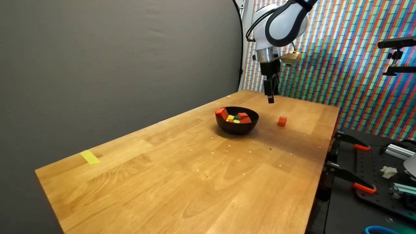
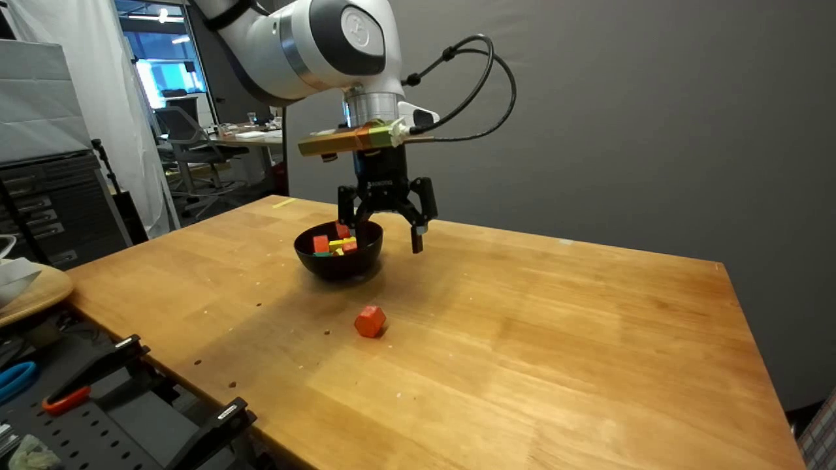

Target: Put the blocks in the bowl

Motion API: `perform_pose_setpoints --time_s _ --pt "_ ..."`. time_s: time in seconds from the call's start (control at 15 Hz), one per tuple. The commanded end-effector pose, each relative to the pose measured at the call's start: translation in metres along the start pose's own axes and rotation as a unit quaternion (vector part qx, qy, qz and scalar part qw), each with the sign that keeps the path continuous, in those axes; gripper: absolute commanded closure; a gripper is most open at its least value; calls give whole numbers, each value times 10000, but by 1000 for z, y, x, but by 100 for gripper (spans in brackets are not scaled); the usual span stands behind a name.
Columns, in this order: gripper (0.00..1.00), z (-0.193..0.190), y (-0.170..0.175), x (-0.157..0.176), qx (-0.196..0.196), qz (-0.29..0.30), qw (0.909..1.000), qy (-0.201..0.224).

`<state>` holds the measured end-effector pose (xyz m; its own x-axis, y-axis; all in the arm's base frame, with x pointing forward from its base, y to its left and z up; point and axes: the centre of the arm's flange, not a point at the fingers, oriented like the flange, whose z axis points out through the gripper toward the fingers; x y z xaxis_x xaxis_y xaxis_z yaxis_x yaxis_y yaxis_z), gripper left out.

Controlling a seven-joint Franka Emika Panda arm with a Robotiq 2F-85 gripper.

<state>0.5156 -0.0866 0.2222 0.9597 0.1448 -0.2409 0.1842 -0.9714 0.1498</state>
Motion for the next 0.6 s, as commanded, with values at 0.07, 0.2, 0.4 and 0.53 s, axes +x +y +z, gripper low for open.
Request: perform_pose_setpoints --time_s 0.07,0.2,0.4,0.53 --pt "0 17 2 -15 -107 799 9946 647" --pt "0 15 6 -31 144 108 9963 837" --pt "0 10 15 -67 33 -700 9918 1069" --pt "0 10 14 -85 -1 -1184 9858 1193"
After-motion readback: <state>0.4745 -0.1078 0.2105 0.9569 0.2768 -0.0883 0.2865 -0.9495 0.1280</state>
